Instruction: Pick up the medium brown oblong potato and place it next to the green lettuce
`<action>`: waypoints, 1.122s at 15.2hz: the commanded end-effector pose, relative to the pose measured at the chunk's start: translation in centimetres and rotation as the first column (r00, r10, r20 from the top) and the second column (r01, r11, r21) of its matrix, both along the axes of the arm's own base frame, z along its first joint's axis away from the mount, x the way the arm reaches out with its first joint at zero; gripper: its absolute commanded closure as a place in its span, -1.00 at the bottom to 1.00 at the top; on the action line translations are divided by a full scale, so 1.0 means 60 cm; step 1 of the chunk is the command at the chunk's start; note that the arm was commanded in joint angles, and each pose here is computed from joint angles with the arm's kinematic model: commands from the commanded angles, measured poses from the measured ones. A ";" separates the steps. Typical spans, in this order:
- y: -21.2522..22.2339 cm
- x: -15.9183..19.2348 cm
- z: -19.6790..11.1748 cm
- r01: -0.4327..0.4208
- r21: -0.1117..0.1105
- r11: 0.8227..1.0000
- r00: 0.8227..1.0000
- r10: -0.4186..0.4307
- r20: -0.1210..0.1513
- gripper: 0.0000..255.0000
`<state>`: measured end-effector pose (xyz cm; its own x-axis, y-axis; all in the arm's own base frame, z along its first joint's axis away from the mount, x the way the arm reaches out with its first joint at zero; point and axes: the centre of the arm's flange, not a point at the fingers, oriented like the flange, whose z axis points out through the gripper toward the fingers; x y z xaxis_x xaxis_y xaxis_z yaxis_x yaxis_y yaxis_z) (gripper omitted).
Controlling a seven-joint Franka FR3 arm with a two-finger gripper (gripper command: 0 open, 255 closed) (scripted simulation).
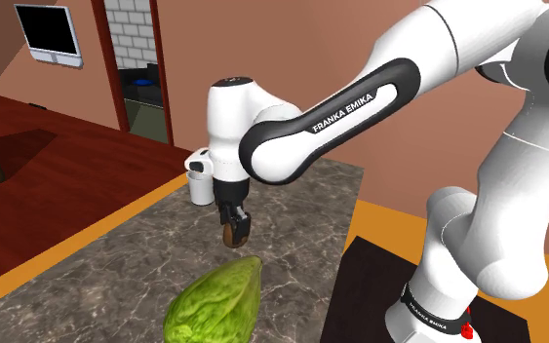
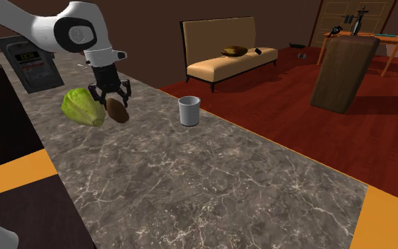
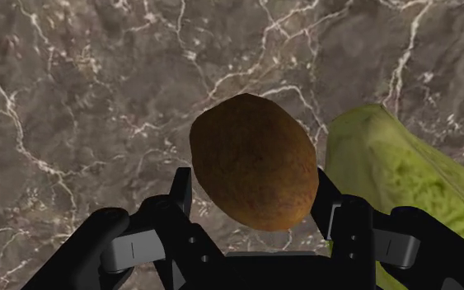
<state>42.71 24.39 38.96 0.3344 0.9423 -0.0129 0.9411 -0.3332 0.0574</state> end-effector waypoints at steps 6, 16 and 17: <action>0.000 0.000 -0.061 0.000 0.000 1.000 1.000 0.000 0.001 1.00; 0.000 0.000 -0.083 0.000 0.000 1.000 1.000 0.000 0.001 1.00; 0.000 0.000 -0.082 0.000 0.000 1.000 1.000 0.000 0.001 -1.00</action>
